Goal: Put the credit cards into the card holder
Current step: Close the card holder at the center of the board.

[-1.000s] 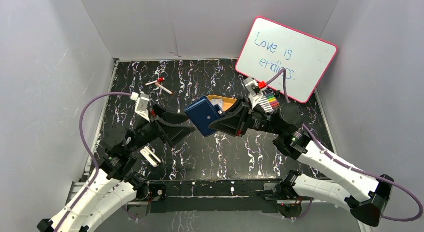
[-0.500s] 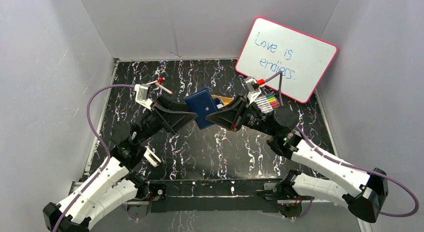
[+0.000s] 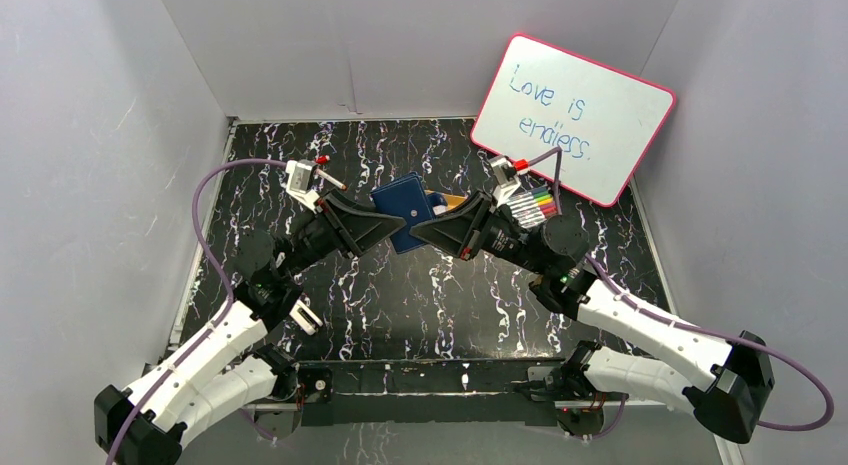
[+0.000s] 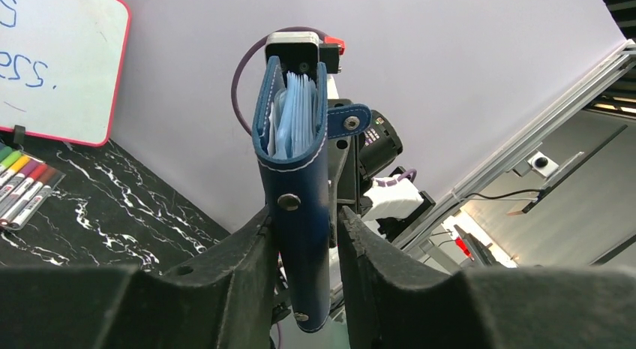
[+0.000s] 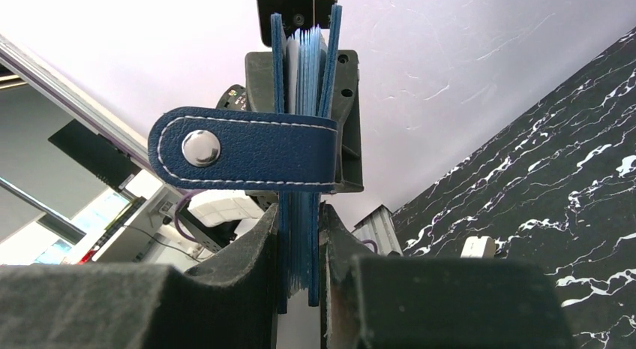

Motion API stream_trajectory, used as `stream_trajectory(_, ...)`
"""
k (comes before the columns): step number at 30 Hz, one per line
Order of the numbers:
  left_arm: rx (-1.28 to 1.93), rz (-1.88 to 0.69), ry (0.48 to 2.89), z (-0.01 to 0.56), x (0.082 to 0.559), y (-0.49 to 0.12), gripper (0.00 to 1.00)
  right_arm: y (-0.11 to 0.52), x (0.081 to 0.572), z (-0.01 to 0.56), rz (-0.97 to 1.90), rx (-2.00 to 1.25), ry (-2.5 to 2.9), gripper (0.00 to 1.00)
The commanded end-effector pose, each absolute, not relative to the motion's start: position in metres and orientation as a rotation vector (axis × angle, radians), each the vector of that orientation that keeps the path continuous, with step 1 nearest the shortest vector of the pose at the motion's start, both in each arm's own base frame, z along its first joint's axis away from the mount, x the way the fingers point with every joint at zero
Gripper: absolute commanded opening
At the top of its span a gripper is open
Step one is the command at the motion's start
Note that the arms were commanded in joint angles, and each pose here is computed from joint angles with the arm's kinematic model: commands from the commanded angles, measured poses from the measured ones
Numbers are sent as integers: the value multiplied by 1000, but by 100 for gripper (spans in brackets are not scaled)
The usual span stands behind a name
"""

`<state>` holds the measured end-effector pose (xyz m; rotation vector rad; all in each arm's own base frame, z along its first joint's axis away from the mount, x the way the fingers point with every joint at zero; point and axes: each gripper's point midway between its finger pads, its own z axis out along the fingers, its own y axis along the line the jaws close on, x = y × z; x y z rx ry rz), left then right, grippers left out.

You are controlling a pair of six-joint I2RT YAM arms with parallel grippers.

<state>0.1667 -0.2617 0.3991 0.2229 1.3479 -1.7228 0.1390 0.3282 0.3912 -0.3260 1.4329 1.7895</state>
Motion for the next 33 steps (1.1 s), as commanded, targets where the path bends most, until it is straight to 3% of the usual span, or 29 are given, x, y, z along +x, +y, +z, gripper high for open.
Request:
stream_trajectory(1, 280, -1737, 1226, 428, 153, -254, 31, 322, 138, 420, 1816, -314, 1306, 0)
stream_trajectory(5, 283, -1738, 1240, 425, 154, -256, 0, 323, 138, 417, 1802, -331, 1325, 0)
stream_trajectory(7, 268, -1732, 1258, 421, 156, -256, 0, 322, 138, 414, 1776, -340, 1353, 1)
stream_trajectory(10, 205, -1658, 1344, 409, 166, -252, 0, 315, 141, 407, 1648, -378, 1423, 46)
stream_trajectory(12, 134, -1554, 1447, 397, 178, -246, 0, 304, 146, 398, 1516, -383, 1519, 63)
stream_trajectory(13, 98, -1497, 1500, 390, 183, -241, 0, 297, 149, 393, 1450, -380, 1551, 65)
stream_trajectory(20, -134, -1201, 1891, 322, 196, -212, 0, 260, 163, 354, 1089, -421, 1778, 66)
stream_trajectory(28, -131, -1205, 1990, 297, 181, -209, 0, 270, 165, 345, 1108, -452, 1767, 55)
stream_trajectory(33, -45, -1186, 1977, 294, 175, -208, 0, 278, 170, 328, 1093, -476, 1772, 56)
